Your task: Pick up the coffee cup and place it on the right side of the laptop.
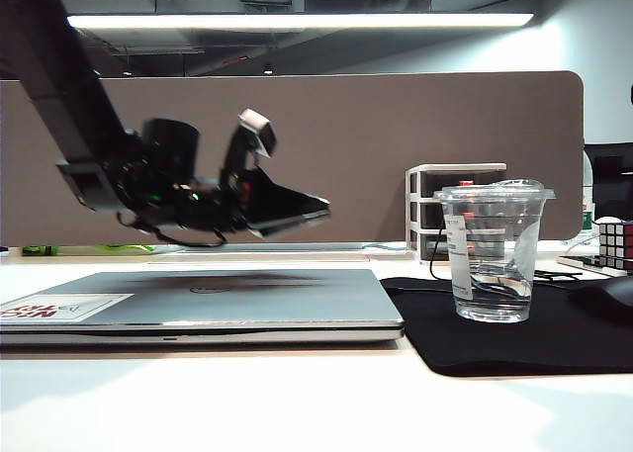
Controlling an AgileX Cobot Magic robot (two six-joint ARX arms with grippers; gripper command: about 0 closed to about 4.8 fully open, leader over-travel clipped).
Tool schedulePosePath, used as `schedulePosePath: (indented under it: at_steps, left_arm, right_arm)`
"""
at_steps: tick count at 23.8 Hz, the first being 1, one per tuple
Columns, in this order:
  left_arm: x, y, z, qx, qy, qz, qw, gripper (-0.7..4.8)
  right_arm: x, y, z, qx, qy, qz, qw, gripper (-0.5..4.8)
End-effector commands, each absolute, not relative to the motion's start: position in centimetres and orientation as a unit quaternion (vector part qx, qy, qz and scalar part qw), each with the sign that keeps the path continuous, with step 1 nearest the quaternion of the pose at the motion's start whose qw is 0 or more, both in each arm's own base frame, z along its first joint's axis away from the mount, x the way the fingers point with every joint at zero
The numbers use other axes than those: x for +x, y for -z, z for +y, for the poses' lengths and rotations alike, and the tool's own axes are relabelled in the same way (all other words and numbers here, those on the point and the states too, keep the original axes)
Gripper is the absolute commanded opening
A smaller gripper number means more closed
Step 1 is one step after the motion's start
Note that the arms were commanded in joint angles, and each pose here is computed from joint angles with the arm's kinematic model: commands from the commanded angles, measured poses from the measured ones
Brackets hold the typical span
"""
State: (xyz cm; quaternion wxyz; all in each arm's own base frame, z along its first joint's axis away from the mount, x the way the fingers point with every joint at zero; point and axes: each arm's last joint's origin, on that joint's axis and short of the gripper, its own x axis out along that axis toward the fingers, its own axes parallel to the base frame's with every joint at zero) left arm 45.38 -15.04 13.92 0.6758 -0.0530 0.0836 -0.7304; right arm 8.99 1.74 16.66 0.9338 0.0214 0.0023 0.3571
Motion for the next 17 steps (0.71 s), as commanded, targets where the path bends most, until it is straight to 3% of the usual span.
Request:
schedulePosePath:
  at_steps: [1,2,4,5,11,15,17]
  left_arm:
    - [46.0,-15.3,-12.7,-0.048,0.718,0.069,0.691,1.43]
    - [46.1,-15.6,-11.8,-0.047,0.712,0.067,0.698,1.36]
    - [46.5,-16.0,-10.2,-0.052,0.699,0.068,0.710,0.71]
    - [46.8,-16.3,-8.5,-0.061,0.686,0.074,0.721,-0.03]
    - [45.5,-16.5,-3.2,-0.092,0.602,0.100,0.787,-0.05]
    - [41.5,-17.5,0.4,-0.060,0.490,0.090,0.865,-0.06]
    - [40.0,-17.9,1.3,-0.059,0.461,0.092,0.881,-0.06]
  right_arm:
    - [9.0,-16.5,1.7,0.019,-0.358,-0.001,0.933,-0.01]
    - [9.0,-16.5,1.7,0.018,-0.358,-0.001,0.933,-0.01]
    - [9.0,-16.5,1.7,0.018,-0.358,-0.001,0.934,-0.01]
    - [9.0,-16.5,1.7,0.018,-0.358,-0.001,0.934,-0.01]
    - [9.0,-16.5,1.7,0.019,-0.357,-0.001,0.934,-0.01]
    - [9.0,-16.5,1.7,0.018,-0.357,-0.001,0.934,-0.01]
    - [9.0,-16.5,1.7,0.018,-0.357,-0.001,0.934,-0.01]
